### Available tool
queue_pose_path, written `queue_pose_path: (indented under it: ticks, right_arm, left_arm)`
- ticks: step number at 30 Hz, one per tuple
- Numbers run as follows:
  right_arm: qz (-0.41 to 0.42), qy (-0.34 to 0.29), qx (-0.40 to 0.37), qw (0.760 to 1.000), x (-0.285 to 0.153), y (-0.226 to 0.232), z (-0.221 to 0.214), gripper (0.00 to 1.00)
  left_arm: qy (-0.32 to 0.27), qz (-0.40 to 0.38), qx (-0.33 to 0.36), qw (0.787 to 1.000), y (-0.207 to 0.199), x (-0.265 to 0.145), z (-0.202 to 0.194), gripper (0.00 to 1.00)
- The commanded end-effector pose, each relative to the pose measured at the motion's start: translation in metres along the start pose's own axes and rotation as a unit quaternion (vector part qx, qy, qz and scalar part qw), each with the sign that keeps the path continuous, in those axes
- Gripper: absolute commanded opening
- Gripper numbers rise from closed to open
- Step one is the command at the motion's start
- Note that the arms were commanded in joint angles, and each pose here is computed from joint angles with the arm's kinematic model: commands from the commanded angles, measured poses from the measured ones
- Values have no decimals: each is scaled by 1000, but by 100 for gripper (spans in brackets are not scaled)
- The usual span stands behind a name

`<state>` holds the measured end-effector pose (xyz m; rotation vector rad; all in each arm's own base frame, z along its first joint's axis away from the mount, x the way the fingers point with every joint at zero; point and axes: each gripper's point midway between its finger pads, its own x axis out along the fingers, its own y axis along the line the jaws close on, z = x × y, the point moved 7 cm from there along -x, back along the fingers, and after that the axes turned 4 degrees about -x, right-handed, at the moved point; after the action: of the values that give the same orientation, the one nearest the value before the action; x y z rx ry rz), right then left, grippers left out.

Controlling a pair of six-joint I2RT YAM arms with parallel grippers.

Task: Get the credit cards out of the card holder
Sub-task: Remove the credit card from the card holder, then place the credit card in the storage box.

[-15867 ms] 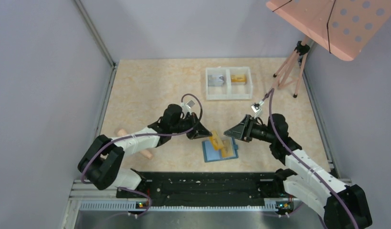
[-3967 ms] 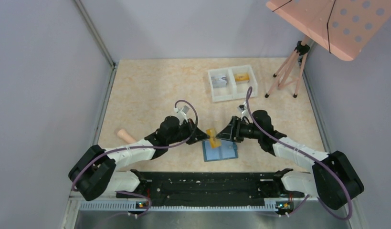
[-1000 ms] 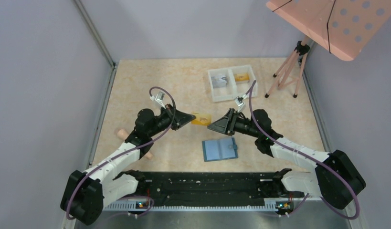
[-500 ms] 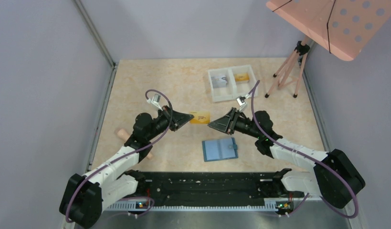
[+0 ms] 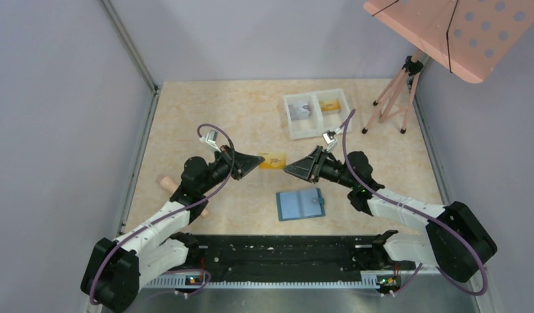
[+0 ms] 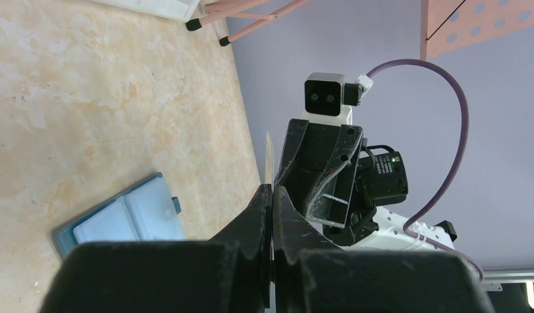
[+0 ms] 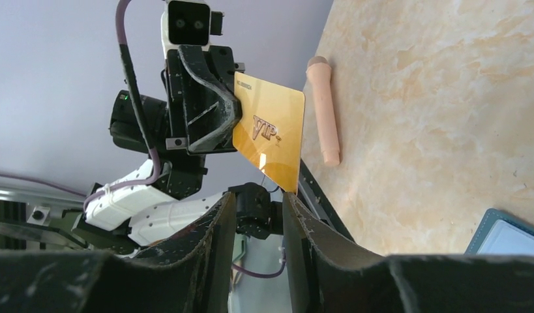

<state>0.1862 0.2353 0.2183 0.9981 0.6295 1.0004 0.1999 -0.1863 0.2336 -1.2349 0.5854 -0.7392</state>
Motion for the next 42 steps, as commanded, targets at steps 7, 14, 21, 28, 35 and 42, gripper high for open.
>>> queue_pose_path:
  ticks: [7,14,21,28,35,42]
  right_arm:
    - [-33,-1,-9,999,2,-6,4,37]
    - [-2,-16,-14,1000,3,2,8,36]
    - [18,-15,-9,1000,8,5,10,36]
    - [24,-33,-13,999,12,5,15,16]
    - [39,-33,-9,999,18,4,17,0]
    - [5,-35,-20,999,15,-4,25,0]
  left_arm:
    - [-19,-35,19,999,-14,-4,3,0]
    - [-19,-34,18,999,-12,-4,3,0]
    - [-20,-35,17,999,-13,-4,3,0]
    - [-18,-27,4,999,-6,-6,0,0]
    - [-21,-27,-12,999,4,-10,-5,0]
    - [-15,10,-16,1000,15,-10,-7,14]
